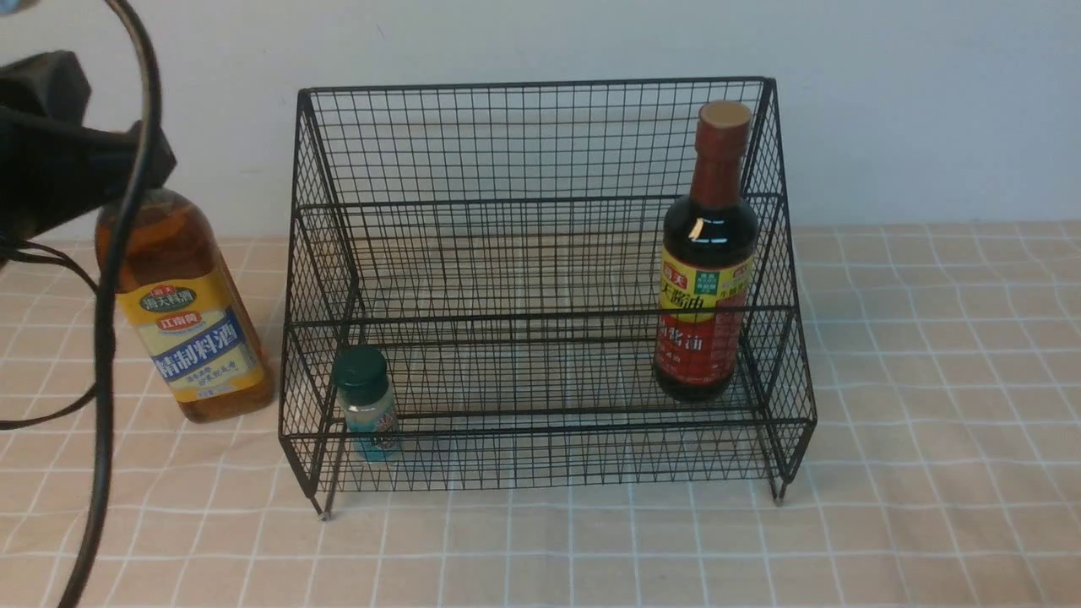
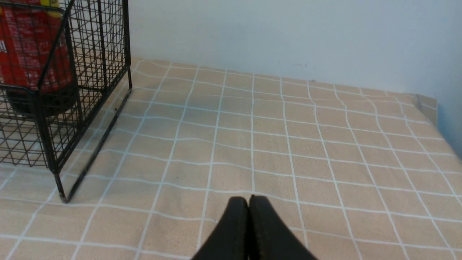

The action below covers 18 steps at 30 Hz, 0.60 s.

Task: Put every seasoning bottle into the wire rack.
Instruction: Use the left arm to grab the condiment bottle closest to it

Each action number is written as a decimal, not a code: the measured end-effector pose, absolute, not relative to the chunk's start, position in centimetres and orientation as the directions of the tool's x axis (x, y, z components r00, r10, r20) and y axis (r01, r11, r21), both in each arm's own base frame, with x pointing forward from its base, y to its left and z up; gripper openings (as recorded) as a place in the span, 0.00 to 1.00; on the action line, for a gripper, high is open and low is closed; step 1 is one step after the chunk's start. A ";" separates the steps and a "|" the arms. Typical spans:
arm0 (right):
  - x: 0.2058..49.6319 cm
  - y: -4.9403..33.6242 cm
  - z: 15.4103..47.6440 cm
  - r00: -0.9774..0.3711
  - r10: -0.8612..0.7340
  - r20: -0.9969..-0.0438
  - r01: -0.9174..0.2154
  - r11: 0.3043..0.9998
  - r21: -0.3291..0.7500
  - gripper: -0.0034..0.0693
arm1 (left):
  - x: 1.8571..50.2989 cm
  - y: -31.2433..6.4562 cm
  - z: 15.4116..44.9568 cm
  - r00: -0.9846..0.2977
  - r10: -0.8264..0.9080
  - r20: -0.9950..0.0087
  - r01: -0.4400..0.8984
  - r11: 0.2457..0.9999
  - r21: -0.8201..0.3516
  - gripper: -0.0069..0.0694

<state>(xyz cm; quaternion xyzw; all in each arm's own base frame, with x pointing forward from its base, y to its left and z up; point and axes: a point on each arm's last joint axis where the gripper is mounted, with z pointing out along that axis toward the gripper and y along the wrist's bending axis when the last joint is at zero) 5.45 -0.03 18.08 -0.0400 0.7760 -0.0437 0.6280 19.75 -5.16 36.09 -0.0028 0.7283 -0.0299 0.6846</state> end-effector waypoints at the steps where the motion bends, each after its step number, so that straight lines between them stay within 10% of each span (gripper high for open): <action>1: 5.4 0.0 18.1 -0.208 -0.117 -0.971 -0.007 0.993 -0.118 0.03 | 19.8 -5.2 36.1 -0.064 -0.024 -0.998 0.045 0.999 -0.027 0.08; 18: 5.4 0.0 18.1 -0.208 -0.115 -0.971 -0.008 0.993 -0.116 0.03 | 19.1 -5.3 36.5 -0.071 0.178 -0.981 0.103 0.980 0.171 0.08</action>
